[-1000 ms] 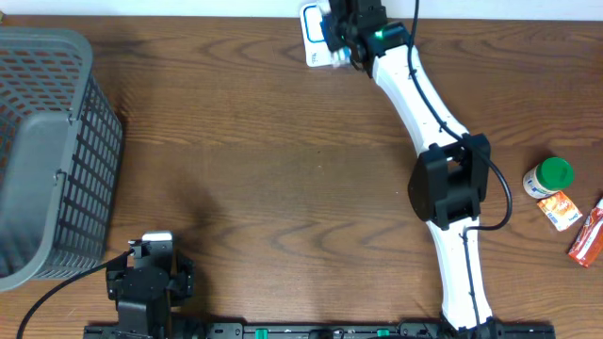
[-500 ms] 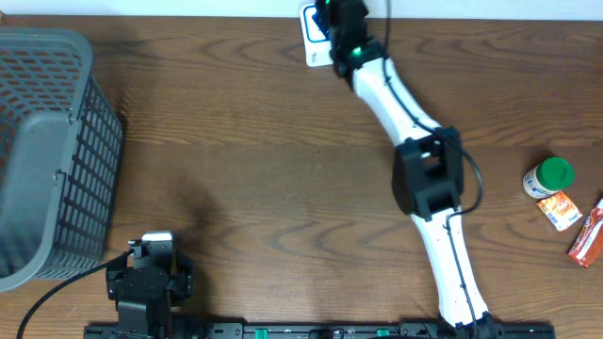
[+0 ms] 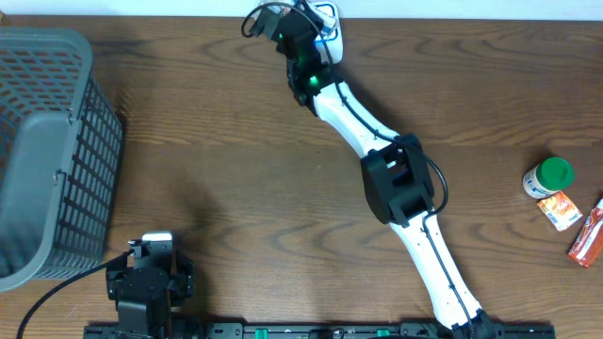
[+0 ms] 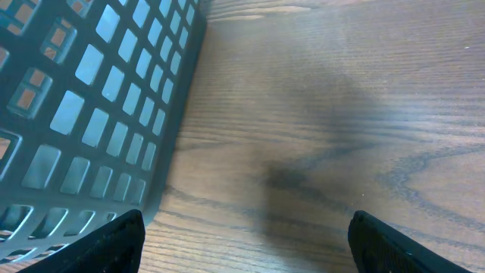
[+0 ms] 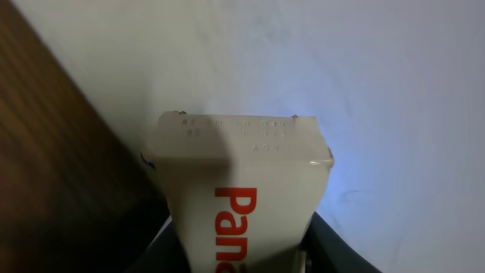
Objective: Scan the item barcode
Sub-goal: 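Hold the Panadol box in front of the white scanner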
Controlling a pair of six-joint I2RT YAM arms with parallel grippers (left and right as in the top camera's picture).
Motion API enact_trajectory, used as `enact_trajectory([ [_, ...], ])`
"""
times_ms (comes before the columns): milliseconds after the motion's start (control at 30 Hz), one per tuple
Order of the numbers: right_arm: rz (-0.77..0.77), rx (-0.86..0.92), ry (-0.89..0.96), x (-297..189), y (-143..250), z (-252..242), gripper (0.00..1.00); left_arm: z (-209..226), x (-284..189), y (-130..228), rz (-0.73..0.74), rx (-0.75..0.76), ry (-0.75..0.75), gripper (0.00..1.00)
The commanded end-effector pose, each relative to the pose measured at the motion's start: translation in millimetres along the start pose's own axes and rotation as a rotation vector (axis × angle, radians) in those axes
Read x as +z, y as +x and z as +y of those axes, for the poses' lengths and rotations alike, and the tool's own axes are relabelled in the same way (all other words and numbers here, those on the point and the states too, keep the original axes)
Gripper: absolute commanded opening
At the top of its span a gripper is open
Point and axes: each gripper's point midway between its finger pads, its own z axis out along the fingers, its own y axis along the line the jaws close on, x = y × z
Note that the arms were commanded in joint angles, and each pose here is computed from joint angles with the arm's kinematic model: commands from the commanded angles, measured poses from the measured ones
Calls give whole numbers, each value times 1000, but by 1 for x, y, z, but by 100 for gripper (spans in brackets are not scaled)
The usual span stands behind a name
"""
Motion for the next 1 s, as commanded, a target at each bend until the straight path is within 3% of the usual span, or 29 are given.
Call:
enact_trajectory([
  [0,65,-123,34,5,18,-4,17,2,-2,-2,-6,-14,-5,86],
  [767,72,-202,6,1,15,-3,18,2,-2,-2,-6,-14,-5,86],
  [967,165,-94,14,-19,16,-31,17,2,-2,-2,-6,-14,-5,86],
])
